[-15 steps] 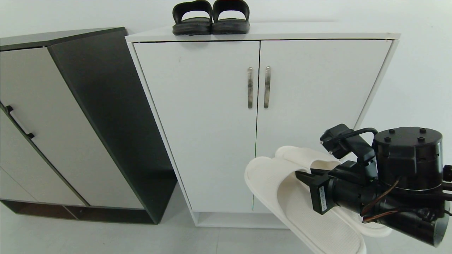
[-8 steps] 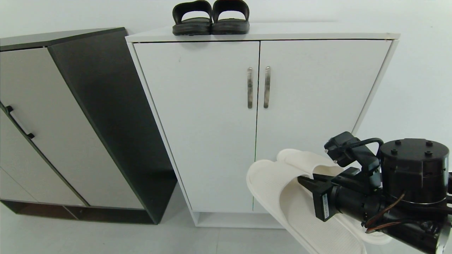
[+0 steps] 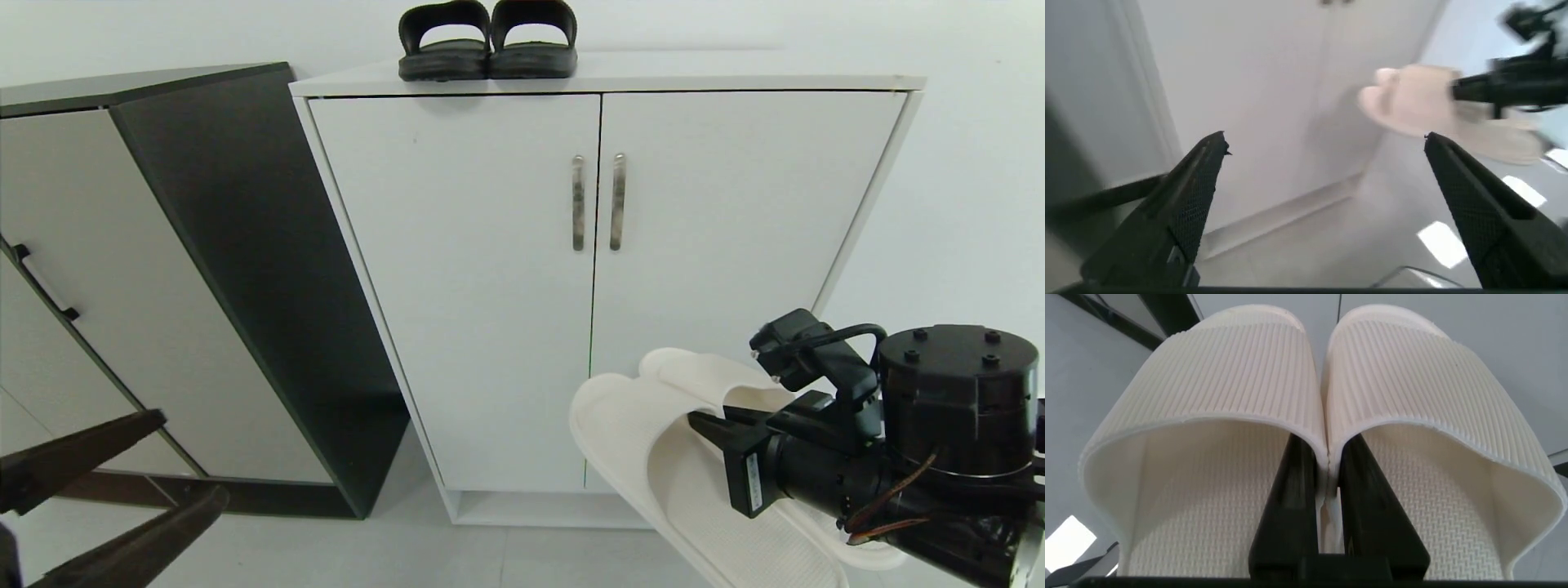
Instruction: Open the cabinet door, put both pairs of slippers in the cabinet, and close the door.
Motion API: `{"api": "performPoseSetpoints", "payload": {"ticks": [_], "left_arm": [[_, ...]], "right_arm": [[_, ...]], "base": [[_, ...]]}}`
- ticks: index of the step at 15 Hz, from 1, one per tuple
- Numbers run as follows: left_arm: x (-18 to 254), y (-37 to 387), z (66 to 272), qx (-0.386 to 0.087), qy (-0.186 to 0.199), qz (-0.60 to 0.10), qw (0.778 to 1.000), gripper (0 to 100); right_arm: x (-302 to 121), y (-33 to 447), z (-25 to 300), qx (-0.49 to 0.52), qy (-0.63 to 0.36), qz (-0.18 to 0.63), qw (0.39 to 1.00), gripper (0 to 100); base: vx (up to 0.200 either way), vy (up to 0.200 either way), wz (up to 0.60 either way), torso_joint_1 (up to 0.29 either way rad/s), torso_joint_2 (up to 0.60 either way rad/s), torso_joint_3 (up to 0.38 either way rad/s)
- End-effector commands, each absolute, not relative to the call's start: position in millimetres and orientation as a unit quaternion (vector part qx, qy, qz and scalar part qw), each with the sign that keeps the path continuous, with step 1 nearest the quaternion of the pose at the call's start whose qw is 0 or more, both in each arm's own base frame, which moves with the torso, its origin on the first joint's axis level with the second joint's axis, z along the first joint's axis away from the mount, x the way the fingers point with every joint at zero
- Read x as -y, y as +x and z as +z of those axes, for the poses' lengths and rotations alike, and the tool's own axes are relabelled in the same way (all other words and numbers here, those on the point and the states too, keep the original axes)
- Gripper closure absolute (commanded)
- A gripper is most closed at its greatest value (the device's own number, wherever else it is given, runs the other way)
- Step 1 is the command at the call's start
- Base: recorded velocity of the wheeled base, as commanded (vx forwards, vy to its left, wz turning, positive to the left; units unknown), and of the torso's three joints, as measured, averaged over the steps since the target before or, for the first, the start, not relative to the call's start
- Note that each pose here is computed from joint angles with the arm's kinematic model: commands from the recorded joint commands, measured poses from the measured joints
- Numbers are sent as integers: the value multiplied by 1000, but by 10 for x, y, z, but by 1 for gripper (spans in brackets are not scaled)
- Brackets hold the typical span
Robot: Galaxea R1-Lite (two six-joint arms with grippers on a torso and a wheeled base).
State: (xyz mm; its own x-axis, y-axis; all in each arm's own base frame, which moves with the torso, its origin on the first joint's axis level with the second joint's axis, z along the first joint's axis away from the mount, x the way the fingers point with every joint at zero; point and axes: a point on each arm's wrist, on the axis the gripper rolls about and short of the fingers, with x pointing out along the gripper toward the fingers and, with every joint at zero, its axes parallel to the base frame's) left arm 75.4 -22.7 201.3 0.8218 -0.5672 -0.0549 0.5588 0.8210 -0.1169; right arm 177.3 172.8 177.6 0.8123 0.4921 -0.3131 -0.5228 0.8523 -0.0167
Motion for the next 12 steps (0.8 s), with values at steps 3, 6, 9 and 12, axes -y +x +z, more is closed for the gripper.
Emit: {"api": "performPoseSetpoints", "payload": {"ticks": [3, 6, 9, 12], "left_arm": [[634, 1362, 2209, -75, -101, -364, 923, 0], [918, 1635, 2388, -85, -131, -383, 910, 0], [1259, 1886, 2478, -90, -127, -404, 901, 0], [1570, 2046, 2592, -80, -127, -424, 893, 0]], "right_arm": [[-1732, 1784, 1779, -150, -49, 266, 951, 100], [-1727, 1784, 1791, -149, -47, 267, 951, 100], [-1728, 1786, 1795, -148, -47, 266, 951, 100], [-1726, 1784, 1779, -151, -48, 266, 951, 100]], "base": [[0, 0, 0, 0, 0, 0], [0, 0, 0, 0, 0, 0], [0, 0, 0, 0, 0, 0], [0, 0, 0, 0, 0, 0]]}}
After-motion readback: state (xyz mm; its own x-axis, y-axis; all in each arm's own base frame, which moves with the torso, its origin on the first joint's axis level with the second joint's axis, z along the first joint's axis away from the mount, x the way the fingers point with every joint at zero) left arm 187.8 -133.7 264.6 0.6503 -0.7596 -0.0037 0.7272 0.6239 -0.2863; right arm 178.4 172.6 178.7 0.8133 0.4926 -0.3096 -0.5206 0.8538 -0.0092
